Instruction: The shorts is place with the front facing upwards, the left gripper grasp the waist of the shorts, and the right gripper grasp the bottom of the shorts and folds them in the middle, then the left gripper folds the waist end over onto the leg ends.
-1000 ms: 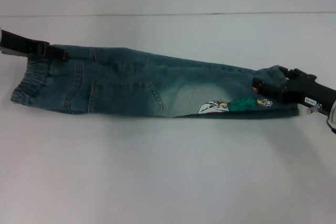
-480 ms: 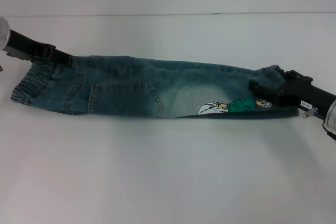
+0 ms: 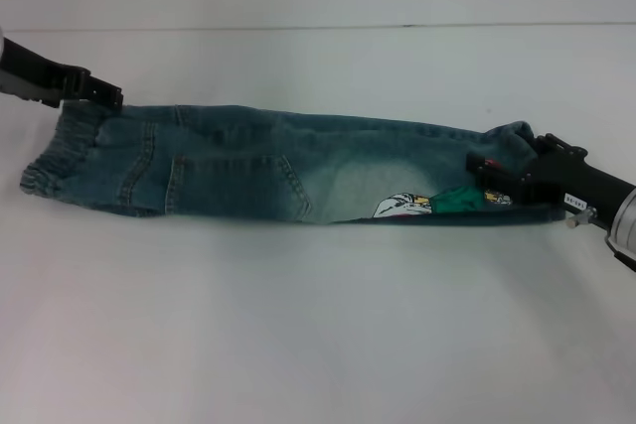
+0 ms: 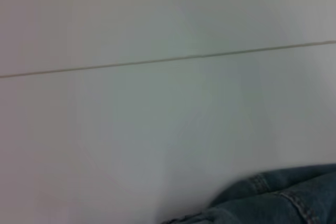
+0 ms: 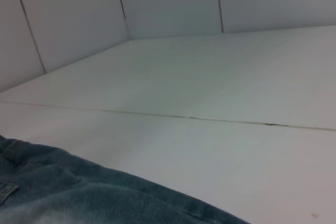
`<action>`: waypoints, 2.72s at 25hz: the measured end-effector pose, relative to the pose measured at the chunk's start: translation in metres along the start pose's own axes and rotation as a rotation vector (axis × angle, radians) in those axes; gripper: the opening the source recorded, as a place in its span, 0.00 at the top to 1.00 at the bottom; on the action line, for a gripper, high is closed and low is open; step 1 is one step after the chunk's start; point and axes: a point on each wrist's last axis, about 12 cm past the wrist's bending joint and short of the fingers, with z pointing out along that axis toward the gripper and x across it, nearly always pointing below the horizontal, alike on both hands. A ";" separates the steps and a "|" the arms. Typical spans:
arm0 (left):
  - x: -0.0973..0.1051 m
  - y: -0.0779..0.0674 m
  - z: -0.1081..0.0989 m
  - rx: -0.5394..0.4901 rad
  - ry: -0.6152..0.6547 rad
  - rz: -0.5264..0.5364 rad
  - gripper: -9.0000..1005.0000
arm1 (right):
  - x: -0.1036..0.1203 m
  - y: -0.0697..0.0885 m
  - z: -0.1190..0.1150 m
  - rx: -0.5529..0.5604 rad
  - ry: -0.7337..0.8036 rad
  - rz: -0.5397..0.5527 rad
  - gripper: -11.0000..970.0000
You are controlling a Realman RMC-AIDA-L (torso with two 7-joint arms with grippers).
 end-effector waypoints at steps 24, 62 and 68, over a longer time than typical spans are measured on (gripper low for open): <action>0.041 0.036 -0.025 0.051 0.049 -0.152 0.10 | -0.003 0.000 0.002 -0.001 -0.018 0.003 0.07; 0.061 0.040 -0.013 0.086 0.062 -0.211 0.10 | -0.073 0.024 -0.031 -0.639 0.087 -0.228 0.07; 0.061 0.043 -0.012 0.065 0.056 -0.215 0.10 | -0.071 0.026 -0.030 -0.645 0.096 -0.227 0.08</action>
